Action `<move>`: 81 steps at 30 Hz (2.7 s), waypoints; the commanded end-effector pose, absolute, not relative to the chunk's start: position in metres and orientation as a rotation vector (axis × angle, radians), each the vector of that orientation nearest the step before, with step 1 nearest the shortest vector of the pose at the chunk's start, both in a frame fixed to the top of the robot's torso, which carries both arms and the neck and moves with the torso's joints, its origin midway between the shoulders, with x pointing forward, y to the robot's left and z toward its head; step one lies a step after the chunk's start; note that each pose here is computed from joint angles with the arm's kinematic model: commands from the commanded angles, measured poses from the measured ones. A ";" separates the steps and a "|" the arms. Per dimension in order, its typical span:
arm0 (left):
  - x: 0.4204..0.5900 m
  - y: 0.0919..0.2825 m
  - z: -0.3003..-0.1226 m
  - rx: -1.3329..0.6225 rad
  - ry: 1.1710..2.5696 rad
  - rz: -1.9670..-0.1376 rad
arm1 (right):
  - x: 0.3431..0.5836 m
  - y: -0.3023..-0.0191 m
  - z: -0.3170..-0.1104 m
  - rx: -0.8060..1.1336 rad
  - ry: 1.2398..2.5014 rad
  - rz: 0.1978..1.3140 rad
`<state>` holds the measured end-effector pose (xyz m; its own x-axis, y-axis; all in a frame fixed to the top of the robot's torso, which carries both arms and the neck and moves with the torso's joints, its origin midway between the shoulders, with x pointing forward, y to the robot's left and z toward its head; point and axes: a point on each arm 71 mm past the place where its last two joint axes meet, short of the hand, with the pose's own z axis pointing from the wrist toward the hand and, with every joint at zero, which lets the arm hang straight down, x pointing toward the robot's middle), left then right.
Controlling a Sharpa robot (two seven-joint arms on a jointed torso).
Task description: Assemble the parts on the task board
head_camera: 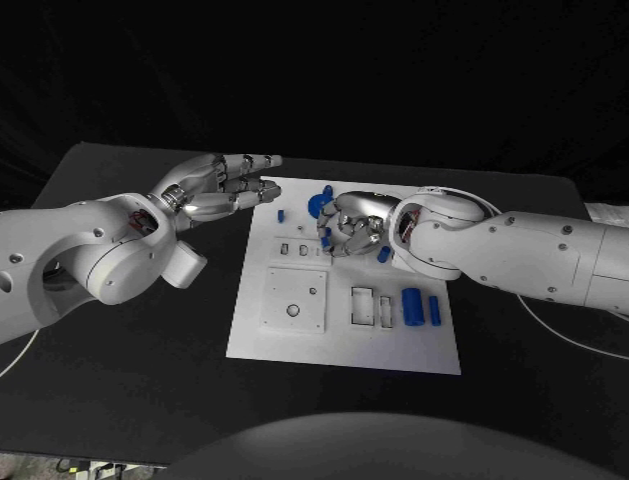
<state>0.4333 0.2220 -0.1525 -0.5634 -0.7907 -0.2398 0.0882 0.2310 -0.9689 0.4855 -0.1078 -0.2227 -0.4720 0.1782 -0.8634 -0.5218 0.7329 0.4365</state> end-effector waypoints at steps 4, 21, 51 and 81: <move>0.431 0.220 -0.155 -0.644 1.747 -1.451 | 0.485 -0.106 -0.225 -0.288 1.898 0.842; 0.431 0.221 -0.156 -0.648 1.745 -1.449 | 0.485 -0.106 -0.227 -0.287 1.935 0.827; 0.431 0.224 -0.155 -0.644 1.718 -1.452 | 0.484 -0.106 -0.227 -0.331 1.924 0.828; 0.444 0.228 -0.144 -0.485 1.487 -1.221 | 0.472 -0.215 -0.112 -0.088 1.410 0.918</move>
